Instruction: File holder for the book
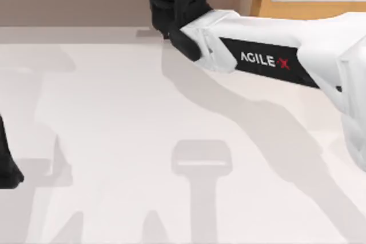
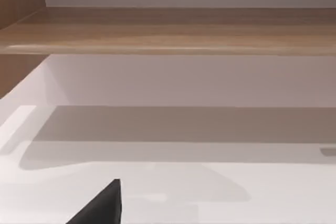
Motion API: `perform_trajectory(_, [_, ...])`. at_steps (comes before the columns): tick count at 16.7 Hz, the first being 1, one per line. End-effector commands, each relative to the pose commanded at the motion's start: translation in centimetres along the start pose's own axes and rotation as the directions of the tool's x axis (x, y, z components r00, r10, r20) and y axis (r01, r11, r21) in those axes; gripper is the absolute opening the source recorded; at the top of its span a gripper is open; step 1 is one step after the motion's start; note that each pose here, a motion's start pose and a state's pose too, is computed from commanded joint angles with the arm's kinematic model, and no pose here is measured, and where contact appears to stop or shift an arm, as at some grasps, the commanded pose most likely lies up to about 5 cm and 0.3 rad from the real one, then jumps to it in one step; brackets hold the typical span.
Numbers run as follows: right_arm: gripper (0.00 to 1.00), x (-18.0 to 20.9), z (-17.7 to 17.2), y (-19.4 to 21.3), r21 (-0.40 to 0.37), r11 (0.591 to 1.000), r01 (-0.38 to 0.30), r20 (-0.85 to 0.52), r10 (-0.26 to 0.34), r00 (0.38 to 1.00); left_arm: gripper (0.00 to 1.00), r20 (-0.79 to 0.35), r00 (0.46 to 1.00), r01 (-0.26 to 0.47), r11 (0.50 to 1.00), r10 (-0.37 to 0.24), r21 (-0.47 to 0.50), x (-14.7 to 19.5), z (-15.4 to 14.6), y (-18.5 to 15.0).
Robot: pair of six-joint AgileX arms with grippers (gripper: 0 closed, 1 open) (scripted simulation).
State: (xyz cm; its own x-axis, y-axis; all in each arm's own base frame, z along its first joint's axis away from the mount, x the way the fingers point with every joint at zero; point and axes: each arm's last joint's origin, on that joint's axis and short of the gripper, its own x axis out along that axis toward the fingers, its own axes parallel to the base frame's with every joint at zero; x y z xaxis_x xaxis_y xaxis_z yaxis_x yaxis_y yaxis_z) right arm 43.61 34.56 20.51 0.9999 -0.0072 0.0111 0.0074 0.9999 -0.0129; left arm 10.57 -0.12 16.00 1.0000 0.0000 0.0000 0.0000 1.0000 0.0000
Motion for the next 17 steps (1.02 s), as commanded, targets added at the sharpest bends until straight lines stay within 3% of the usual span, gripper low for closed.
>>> perform_trajectory(14, [0.00,-0.1,1.2,0.2,0.000,1.000,-0.004,-0.004,0.004,1.000,1.00,0.000,1.000,0.000,1.000,0.000,0.000,0.0,0.0,0.0])
perform_trajectory(17, [0.00,-0.2,1.8,-0.6,0.041,0.998,-0.043,0.010,0.043,0.999,1.00,0.000,1.000,0.000,1.000,0.000,0.000,0.0,0.0,0.0])
